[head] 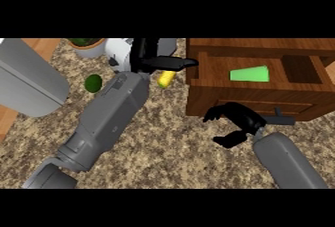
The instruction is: Pick up the cup, place it into the drawer and close the drawer
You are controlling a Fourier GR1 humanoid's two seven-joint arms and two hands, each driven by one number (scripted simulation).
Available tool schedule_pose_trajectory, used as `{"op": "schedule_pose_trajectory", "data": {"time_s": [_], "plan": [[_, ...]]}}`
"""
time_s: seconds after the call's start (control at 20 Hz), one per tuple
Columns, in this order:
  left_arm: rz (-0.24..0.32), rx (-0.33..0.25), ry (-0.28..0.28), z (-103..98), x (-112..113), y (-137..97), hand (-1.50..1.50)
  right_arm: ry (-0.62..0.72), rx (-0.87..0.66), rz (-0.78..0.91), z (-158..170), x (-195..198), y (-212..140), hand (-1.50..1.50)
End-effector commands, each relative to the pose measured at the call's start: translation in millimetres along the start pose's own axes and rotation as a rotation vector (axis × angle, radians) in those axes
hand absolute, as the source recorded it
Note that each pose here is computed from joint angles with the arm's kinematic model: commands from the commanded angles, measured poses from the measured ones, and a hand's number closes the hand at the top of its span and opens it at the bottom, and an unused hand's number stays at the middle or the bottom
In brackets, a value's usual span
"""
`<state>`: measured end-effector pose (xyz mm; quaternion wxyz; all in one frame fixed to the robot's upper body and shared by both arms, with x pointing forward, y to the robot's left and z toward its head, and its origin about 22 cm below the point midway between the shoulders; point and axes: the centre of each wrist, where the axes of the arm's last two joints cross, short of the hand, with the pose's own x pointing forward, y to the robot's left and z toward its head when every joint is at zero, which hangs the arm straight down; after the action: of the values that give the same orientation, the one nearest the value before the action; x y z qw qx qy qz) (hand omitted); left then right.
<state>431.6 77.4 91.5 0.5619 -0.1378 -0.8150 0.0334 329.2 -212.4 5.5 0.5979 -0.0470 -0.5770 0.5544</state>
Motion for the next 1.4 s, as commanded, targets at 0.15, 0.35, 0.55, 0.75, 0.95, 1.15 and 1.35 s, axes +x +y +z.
{"op": "schedule_pose_trajectory", "data": {"time_s": [0.15,0.35,0.55,0.75,0.95,1.15,1.35], "plan": [[0.021,0.000,-0.011,13,1,42,-1.50,-0.003,-0.130,-0.021,-30,-30,-22,1.50],[0.048,-0.023,0.011,17,5,54,-1.50,-0.003,-0.252,-0.035,-25,-43,-61,1.50],[0.031,-0.036,0.010,24,5,71,-1.50,-0.004,-0.365,-0.067,-19,-41,-108,1.50],[0.042,-0.050,0.025,28,7,80,-1.50,0.021,-0.446,-0.087,-7,-44,-135,1.50],[0.052,-0.078,0.019,28,9,81,-1.50,0.030,-0.452,-0.119,-5,-36,-153,1.50],[0.042,-0.082,0.029,34,5,83,-1.50,-0.019,-0.479,-0.137,7,-29,-177,1.50],[0.058,-0.102,0.034,34,7,84,-1.50,-0.032,-0.474,-0.149,12,-29,-181,1.50]]}}
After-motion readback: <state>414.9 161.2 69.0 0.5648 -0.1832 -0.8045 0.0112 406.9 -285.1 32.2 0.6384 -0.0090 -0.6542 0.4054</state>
